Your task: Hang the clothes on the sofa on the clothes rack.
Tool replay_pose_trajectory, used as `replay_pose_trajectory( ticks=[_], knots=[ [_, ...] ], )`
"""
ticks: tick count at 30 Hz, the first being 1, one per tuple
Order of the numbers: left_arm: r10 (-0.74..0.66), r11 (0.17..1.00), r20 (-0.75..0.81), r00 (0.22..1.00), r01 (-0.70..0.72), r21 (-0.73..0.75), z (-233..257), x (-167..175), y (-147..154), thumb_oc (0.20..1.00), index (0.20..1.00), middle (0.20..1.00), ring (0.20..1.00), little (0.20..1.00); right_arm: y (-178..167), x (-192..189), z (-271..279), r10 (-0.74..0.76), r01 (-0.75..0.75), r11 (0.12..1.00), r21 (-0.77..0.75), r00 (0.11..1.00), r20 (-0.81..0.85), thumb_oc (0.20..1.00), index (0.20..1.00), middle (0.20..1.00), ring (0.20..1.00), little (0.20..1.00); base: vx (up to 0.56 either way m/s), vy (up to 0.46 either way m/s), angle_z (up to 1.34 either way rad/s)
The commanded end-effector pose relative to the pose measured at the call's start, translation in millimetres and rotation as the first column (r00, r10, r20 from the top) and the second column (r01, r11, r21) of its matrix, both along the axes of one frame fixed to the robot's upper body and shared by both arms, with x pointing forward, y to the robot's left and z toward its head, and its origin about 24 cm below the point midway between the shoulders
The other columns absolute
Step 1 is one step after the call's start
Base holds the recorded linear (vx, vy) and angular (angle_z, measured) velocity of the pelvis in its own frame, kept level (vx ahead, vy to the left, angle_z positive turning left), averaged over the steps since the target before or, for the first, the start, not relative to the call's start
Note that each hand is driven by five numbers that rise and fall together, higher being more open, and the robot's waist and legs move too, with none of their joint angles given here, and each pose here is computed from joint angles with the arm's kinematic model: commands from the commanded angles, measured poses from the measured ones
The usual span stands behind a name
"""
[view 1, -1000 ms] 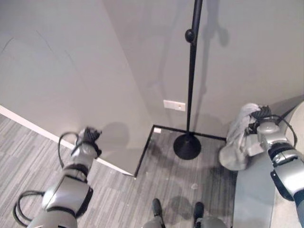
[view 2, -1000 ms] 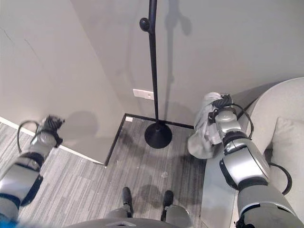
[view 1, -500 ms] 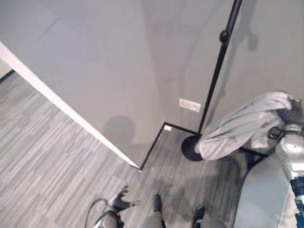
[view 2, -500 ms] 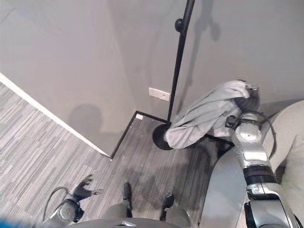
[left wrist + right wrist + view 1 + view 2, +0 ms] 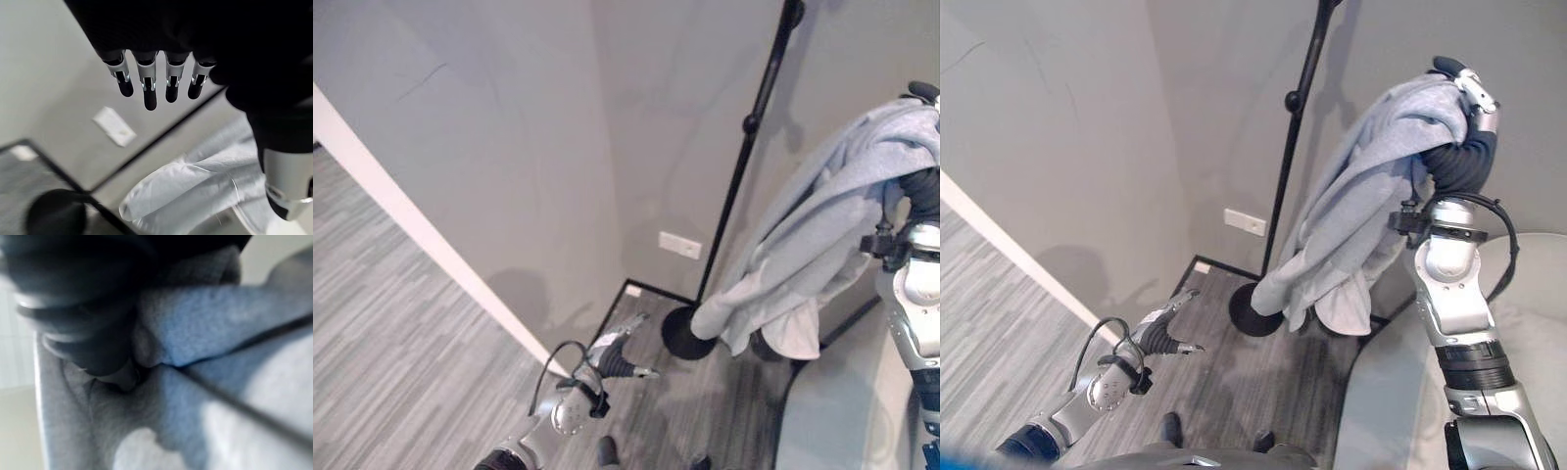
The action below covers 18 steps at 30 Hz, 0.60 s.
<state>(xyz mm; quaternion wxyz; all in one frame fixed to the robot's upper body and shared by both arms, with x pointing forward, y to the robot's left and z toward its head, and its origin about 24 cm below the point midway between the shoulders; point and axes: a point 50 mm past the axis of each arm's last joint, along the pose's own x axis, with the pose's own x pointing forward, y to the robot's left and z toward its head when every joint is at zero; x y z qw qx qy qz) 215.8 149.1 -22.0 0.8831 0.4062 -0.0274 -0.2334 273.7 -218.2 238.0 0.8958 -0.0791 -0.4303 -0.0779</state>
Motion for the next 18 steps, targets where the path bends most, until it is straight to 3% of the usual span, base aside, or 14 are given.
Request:
replay_pose_trajectory(
  ticks=[1, 8, 18],
  knots=[
    [-0.049, 0.998, 0.077, 0.996, 0.052, -0.038, 6.9, 2.7, -15.9, 1.0, 1.0, 1.0, 1.0, 1.0, 12.0, -14.7, 38.3, 0.135, -0.137, 0.991, -0.006, 0.97, 0.2, 0.2, 0.2, 0.2, 0.2, 0.2, -0.02, -0.005, -0.38],
    [-0.077, 0.982, 0.073, 0.994, 0.089, -0.167, 10.5, 8.9, -52.7, 1.0, 1.0, 1.0, 1.0, 1.0, 37.9, -21.7, 55.6, 0.307, -0.304, 0.951, -0.05, 0.918, 0.251, 0.2, 0.2, 0.2, 0.2, 0.2, 0.0, -0.013, -0.28],
    [-0.093, 0.973, 0.028, 0.995, 0.097, -0.209, -0.1, 19.8, -100.8, 1.0, 1.0, 1.0, 1.0, 1.0, 60.6, -34.2, 74.4, 0.472, -0.505, 0.863, -0.007, 0.802, 0.366, 0.2, 0.2, 0.2, 0.2, 0.2, -0.02, -0.025, -0.18]
  ],
)
